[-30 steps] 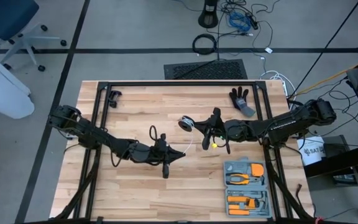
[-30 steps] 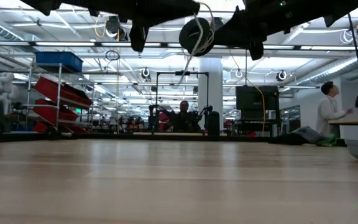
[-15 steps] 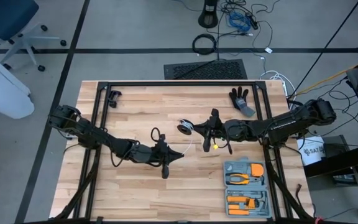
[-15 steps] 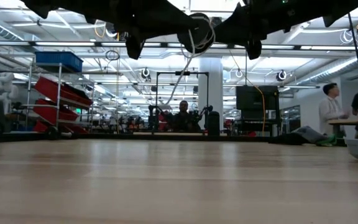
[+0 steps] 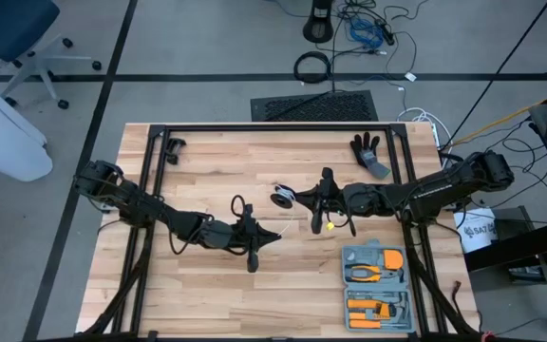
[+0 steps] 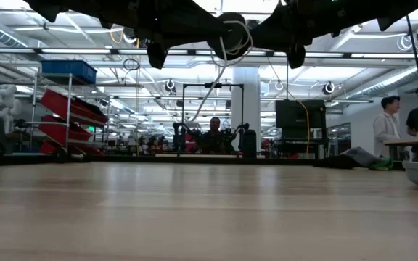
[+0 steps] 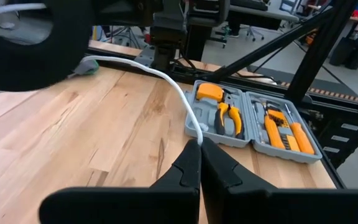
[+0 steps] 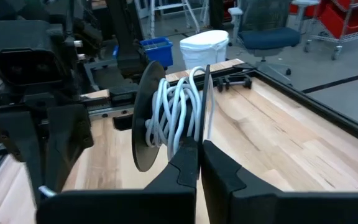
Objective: Coil cords
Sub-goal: Uncoil the white cable wire from the spool
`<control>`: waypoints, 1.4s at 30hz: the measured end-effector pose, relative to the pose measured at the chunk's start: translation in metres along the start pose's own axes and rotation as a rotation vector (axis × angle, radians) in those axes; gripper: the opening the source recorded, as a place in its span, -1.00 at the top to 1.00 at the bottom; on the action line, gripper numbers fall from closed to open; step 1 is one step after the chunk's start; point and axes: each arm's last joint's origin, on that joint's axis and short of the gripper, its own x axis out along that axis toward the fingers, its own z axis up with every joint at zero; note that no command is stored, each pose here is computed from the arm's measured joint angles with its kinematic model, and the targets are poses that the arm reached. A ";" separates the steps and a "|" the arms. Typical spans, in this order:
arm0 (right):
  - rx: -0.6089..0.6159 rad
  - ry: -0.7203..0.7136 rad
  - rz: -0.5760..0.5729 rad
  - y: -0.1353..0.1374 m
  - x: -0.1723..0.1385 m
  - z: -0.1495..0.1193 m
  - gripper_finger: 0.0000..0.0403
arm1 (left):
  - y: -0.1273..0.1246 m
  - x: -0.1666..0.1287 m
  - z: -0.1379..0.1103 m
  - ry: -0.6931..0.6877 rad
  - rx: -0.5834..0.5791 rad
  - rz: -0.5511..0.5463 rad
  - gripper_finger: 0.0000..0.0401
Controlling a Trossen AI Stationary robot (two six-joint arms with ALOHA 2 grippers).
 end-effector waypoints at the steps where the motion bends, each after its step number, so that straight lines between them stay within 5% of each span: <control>1: 0.000 0.000 0.003 0.000 0.000 0.000 1.00 | 0.000 0.000 0.000 0.001 0.000 0.000 1.00; 28: -0.023 -0.036 0.108 0.017 -0.015 0.007 1.00 | -0.018 -0.010 -0.007 0.030 0.002 -0.019 1.00; 42: -0.055 -0.052 0.111 0.015 -0.026 0.017 1.00 | -0.002 -0.018 -0.025 0.215 0.064 0.225 1.00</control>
